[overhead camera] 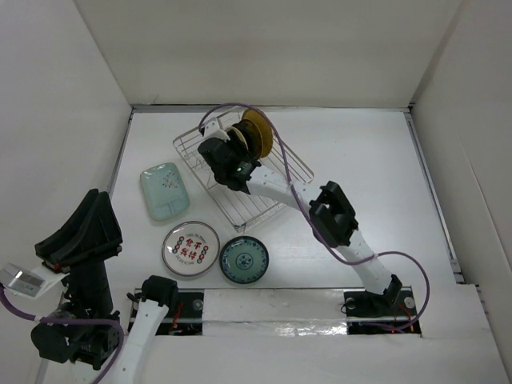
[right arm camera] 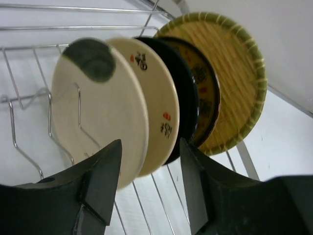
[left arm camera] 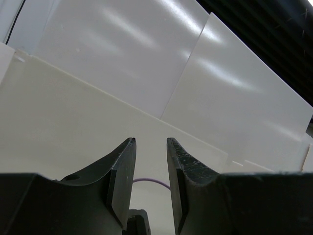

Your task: Load the plates into the dish rack

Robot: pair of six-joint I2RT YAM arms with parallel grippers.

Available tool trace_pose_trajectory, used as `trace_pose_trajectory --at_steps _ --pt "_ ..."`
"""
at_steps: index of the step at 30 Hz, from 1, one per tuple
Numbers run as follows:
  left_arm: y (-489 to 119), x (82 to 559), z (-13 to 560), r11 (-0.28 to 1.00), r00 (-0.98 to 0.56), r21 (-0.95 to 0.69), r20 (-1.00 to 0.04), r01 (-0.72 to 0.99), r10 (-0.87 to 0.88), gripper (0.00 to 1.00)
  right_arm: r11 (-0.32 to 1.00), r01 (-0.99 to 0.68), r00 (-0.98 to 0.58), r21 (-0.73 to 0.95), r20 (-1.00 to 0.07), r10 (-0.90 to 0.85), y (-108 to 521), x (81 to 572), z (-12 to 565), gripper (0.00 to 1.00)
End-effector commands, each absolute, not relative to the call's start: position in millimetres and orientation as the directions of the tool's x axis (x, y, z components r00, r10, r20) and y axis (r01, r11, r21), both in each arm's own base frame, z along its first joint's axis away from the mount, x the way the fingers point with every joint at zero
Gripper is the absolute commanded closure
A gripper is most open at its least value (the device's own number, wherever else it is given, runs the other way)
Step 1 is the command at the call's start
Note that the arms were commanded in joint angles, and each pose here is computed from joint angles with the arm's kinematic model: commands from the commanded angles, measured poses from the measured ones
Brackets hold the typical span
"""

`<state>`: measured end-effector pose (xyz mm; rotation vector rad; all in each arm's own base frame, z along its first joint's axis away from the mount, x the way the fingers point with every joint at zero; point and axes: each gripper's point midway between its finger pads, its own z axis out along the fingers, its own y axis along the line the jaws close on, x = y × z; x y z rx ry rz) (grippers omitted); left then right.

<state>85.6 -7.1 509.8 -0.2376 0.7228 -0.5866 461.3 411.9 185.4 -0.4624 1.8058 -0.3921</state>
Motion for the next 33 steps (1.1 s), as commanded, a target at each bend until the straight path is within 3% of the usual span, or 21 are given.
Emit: trace_pose_trajectory --at_steps 1,2,4,5,6,7,8,9,10,11,12,15,16,20,21,27,33 --pt "-6 75 517 0.816 0.629 -0.375 -0.519 0.44 -0.579 0.71 0.955 -0.124 -0.168 -0.269 -0.943 -0.287 410 441 259 0.4" --pt "-6 76 517 0.816 0.629 -0.374 -0.519 0.441 -0.579 0.71 0.973 -0.138 -0.127 -0.187 -0.971 -0.204 401 430 302 0.39" --pt "-6 75 517 0.816 0.63 -0.376 -0.519 0.439 -0.577 0.71 0.97 -0.219 -0.103 -0.105 -0.986 -0.13 395 412 324 0.38" --pt "-5 74 518 0.816 0.632 -0.375 -0.517 0.44 -0.578 0.71 0.963 -0.245 -0.12 -0.112 -0.982 -0.145 387 402 304 0.41" --pt "-6 74 517 0.815 0.631 -0.375 -0.517 0.442 -0.579 0.71 0.954 -0.299 -0.089 -0.012 -0.995 -0.04 376 378 343 0.46" --pt "-6 74 518 0.814 0.631 -0.375 -0.515 0.443 -0.581 0.71 0.947 -0.321 -0.096 0.025 -0.995 -0.006 367 366 346 0.56" --pt "-7 74 518 0.812 0.628 -0.373 -0.516 0.449 -0.583 0.71 0.935 -0.354 -0.15 0.011 -0.988 -0.045 359 349 309 0.87" --pt "-7 74 518 0.812 0.627 -0.371 -0.516 0.449 -0.583 0.71 0.901 -0.415 -0.169 0.13 -0.983 0.064 350 325 329 0.98" --pt "-8 73 518 0.81 0.626 -0.369 -0.514 0.455 -0.586 0.71 0.881 -0.445 -0.209 0.163 -0.975 0.074 346 312 315 1.0" --pt "-9 74 518 0.81 0.623 -0.368 -0.517 0.457 -0.587 0.71 0.855 -0.474 -0.238 0.212 -0.965 0.108 345 301 306 1.0" --pt "-9 74 518 0.808 0.622 -0.369 -0.516 0.46 -0.589 0.71 0.821 -0.506 -0.358 0.266 -0.93 0.081 345 279 253 1.0" --pt "-12 76 518 0.804 0.614 -0.364 -0.52 0.469 -0.594 0.71 0.794 -0.482 -0.533 0.37 -0.843 0.07 334 230 180 1.0" --pt "-13 76 518 0.802 0.611 -0.366 -0.52 0.472 -0.597 0.71 0.792 -0.466 -0.567 0.395 -0.82 0.076 332 221 167 0.96" --pt "-16 77 519 0.795 0.6 -0.363 -0.523 0.486 -0.605 0.71 0.748 -0.413 -0.672 0.519 -0.728 0.134 329 185 132 0.46" --pt "-16 77 519 0.794 0.599 -0.363 -0.523 0.487 -0.606 0.71 0.723 -0.401 -0.71 0.563 -0.69 0.144 332 176 126 0.42" --pt "-17 78 518 0.794 0.595 -0.363 -0.526 0.488 -0.607 0.71 0.717 -0.362 -0.81 0.596 -0.581 0.074 340 152 70 0.39" --pt "-16 78 518 0.796 0.598 -0.364 -0.527 0.484 -0.605 0.71 0.71 -0.358 -0.844 0.606 -0.536 0.032 354 147 46 0.53"
